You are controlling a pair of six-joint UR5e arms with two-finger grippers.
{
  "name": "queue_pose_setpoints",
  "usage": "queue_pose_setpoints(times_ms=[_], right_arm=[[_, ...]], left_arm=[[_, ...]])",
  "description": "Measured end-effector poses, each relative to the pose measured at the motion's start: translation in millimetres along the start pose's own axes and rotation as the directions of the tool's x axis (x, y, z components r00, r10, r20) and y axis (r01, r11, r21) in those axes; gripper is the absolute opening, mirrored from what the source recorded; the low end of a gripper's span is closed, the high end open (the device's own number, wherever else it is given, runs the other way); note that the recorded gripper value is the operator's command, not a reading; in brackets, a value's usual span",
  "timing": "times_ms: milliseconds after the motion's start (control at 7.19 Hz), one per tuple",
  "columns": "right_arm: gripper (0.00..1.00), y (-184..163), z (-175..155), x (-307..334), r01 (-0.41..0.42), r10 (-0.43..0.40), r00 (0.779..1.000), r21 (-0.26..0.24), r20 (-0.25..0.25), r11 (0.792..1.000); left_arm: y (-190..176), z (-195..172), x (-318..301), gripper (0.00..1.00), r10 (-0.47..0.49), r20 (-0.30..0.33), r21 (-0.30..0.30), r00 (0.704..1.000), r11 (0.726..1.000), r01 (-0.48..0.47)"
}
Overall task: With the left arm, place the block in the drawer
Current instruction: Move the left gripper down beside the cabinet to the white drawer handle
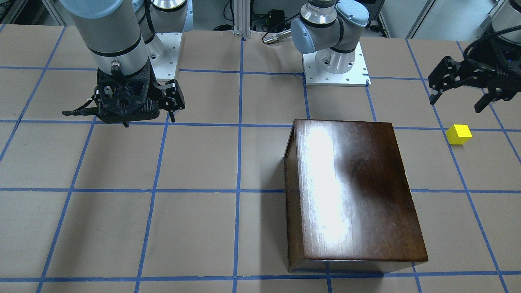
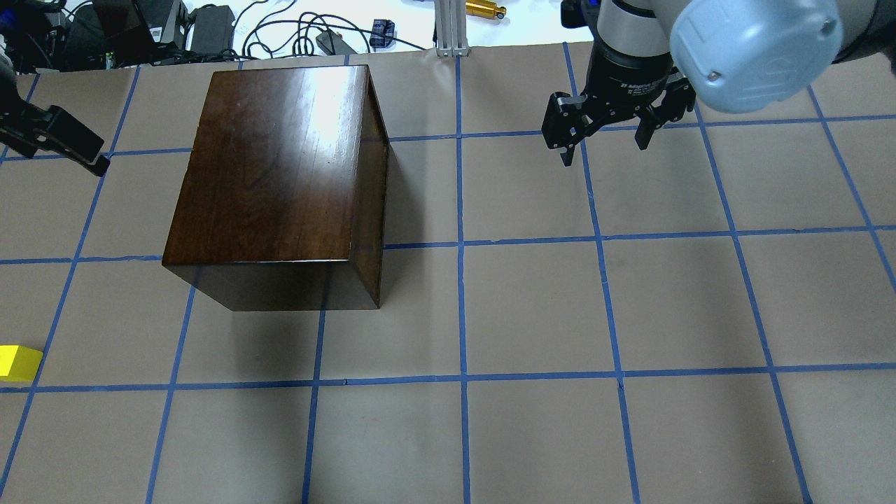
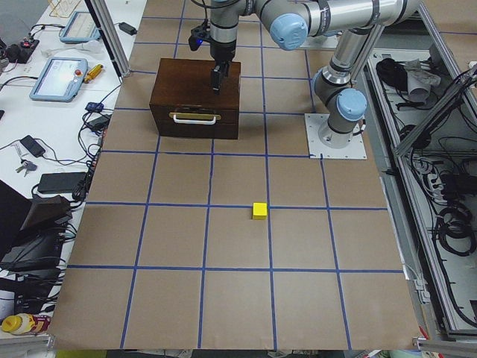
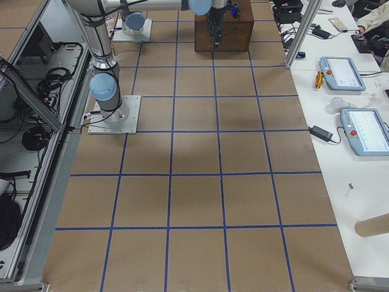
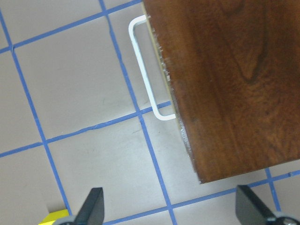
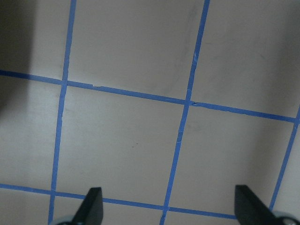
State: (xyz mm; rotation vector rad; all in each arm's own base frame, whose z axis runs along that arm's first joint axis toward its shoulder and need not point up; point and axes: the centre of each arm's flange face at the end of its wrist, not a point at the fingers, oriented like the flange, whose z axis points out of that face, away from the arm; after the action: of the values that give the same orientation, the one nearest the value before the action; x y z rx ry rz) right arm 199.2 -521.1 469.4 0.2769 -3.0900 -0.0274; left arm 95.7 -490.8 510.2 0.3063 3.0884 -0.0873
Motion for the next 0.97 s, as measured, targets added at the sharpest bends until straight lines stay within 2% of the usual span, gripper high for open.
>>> queue_pose_setpoints(times_ms=[278,557,835,974], right_arm=[[1.0,0,0,0,0.0,0.0,1.0,0.0,0.0,1.0],[1.0,0,0,0,0.001,-0.001,1.0,0.0,0.001,1.0],[1.0,0,0,0,0.001,-0.001,1.0,0.0,0.0,1.0],[1.0,0,0,0,0.001,-0.001,1.0,0.0,0.0,1.0]], left_arm=[[0,24,-42,1.0,-0.102,-0.028,-0.024,0.994,0.995,0.101],[-5,63,-89,1.0,-0.189,-0.044,-0.054,0.981,0.981,0.186],[-13,109,-119,1.0,-0.326,-0.067,-0.108,0.943,0.942,0.318],[-22,135,-129,1.0,-0.375,-0.093,-0.117,0.922,0.924,0.364]])
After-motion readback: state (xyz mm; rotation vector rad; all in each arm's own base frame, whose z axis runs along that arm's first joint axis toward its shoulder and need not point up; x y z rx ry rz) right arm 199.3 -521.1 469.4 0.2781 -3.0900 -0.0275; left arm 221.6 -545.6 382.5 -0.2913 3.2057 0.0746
